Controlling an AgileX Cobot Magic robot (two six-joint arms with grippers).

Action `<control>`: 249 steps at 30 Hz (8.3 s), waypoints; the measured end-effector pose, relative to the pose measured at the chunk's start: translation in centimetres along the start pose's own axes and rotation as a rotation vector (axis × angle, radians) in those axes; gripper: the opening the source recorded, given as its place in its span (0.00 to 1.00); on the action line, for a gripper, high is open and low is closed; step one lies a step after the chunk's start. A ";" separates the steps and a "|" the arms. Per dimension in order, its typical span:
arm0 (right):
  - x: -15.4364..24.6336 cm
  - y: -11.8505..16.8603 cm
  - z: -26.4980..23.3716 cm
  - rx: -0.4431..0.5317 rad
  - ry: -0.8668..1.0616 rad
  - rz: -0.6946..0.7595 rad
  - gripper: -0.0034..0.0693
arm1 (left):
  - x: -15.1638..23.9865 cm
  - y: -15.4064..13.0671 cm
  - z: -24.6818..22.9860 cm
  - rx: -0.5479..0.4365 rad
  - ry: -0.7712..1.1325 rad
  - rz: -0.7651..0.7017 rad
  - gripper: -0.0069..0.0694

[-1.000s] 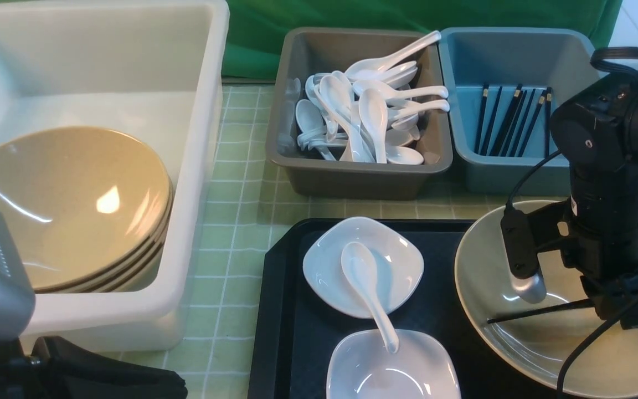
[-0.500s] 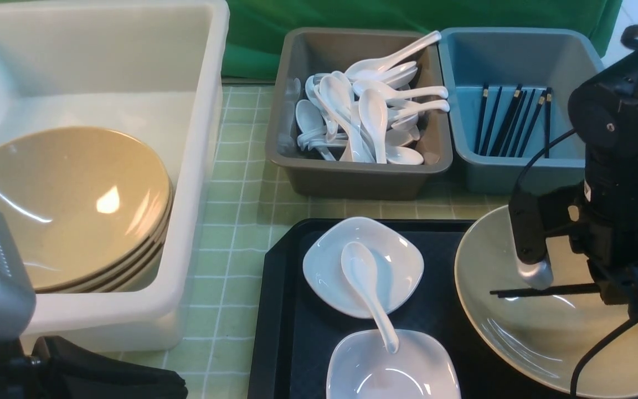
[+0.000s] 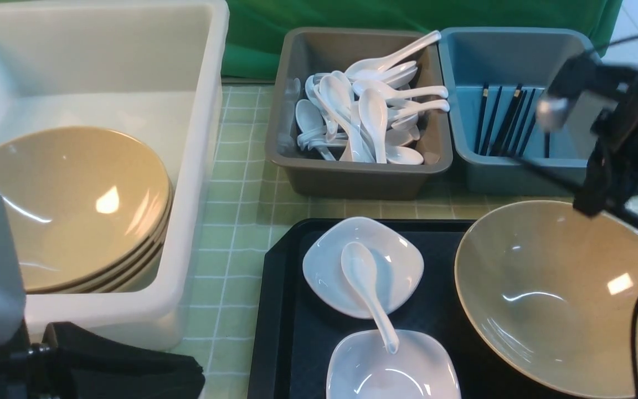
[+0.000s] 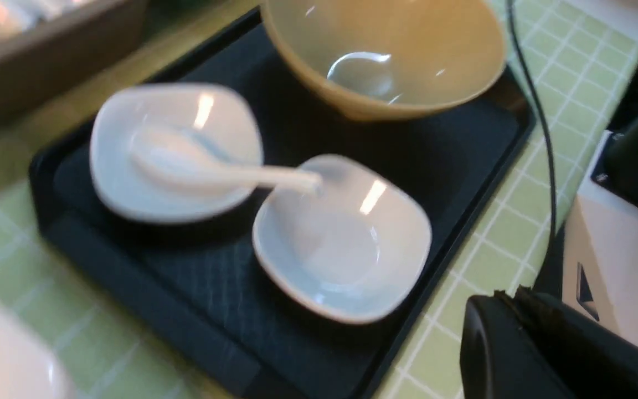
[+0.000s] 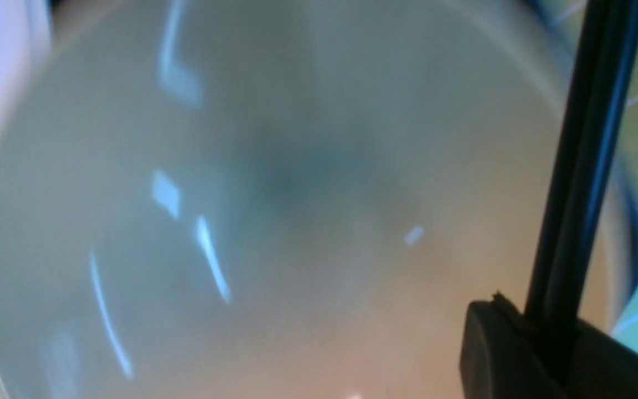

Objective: On green table put chopsticks spoon bowls plates into blue grey white boxes.

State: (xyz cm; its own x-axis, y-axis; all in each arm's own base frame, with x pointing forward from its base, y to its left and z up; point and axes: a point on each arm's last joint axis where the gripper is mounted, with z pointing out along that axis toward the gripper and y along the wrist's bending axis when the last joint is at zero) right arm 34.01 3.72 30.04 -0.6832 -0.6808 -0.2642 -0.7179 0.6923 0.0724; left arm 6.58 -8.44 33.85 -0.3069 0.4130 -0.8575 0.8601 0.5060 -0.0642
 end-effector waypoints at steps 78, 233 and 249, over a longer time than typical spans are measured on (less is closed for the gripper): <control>0.6 10.2 -11.1 0.035 -0.364 -0.006 0.56 | -1.7 1.2 1.9 0.020 -0.104 -0.105 0.09; 15.3 20.9 -8.9 0.043 -0.561 0.092 0.08 | -5.9 10.2 16.7 0.030 0.274 -0.545 0.37; 17.4 22.1 -10.1 0.065 -0.634 0.087 0.09 | -7.0 12.4 33.7 0.182 0.497 -0.613 0.80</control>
State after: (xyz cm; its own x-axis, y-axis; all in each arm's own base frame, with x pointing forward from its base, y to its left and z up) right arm 4.88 4.73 36.74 -0.5125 -0.3621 -0.7786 -0.6408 0.7649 0.0660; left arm 33.15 -30.55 21.81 -0.8536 0.4119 -0.3189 0.5200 0.6382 -0.5677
